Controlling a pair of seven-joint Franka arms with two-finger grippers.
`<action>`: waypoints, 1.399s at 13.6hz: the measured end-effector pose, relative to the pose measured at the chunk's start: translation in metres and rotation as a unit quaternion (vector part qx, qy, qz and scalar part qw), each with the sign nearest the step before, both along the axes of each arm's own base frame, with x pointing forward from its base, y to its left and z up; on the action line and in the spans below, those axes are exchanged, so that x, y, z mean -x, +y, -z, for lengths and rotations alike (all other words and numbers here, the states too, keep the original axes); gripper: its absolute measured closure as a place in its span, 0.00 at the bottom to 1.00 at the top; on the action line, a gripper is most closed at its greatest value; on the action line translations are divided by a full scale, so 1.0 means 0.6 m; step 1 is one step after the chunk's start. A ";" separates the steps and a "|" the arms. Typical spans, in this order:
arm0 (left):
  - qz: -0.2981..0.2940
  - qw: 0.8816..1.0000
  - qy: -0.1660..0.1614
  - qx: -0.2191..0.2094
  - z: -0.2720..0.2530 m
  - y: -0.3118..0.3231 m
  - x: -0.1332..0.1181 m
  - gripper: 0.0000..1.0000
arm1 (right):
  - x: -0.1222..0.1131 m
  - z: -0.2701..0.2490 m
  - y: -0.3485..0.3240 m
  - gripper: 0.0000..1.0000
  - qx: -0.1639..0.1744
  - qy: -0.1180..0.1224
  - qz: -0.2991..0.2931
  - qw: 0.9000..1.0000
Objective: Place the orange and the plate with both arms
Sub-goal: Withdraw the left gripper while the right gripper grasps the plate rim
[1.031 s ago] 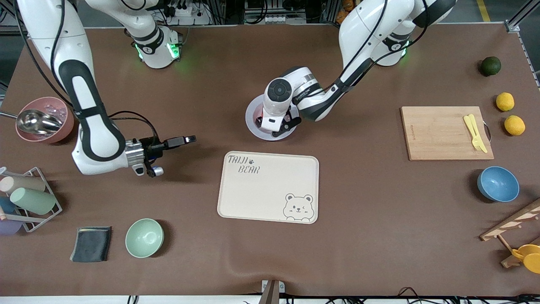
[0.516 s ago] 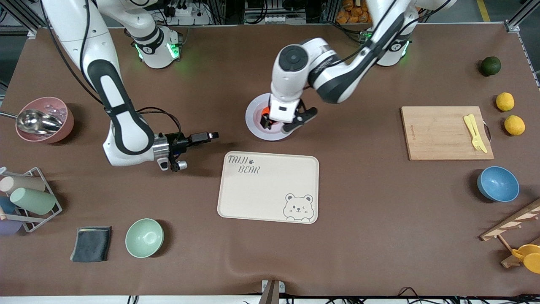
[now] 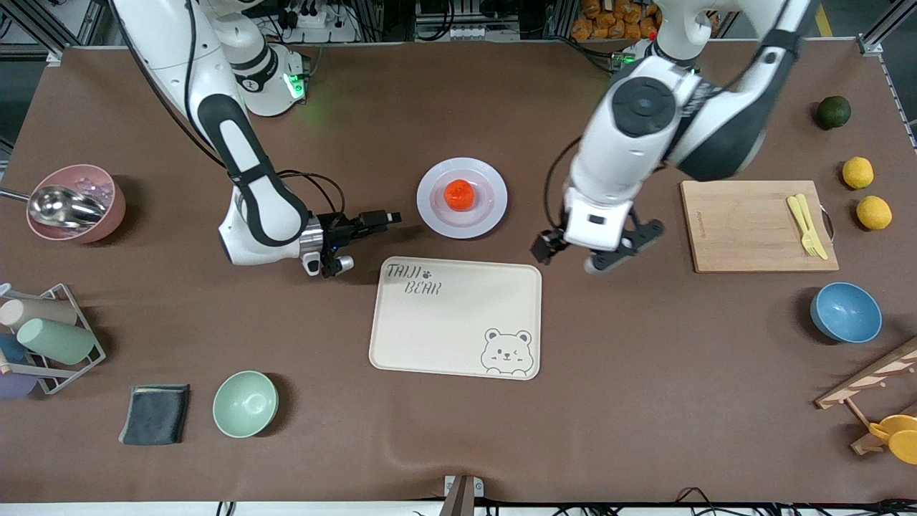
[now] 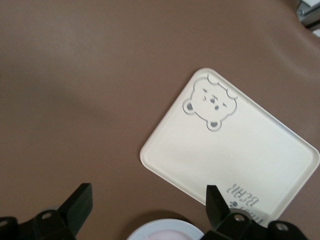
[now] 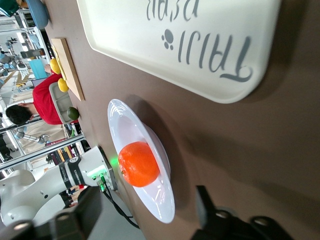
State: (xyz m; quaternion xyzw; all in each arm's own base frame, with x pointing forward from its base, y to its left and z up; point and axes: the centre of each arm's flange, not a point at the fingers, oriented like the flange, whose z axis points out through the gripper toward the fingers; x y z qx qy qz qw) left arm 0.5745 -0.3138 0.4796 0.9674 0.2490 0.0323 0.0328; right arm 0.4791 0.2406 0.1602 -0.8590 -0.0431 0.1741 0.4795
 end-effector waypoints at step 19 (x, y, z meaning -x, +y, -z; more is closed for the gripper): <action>0.162 0.986 0.022 -0.044 -0.193 0.364 -0.036 0.00 | 0.098 0.048 0.083 0.43 0.013 -0.019 -0.003 1.000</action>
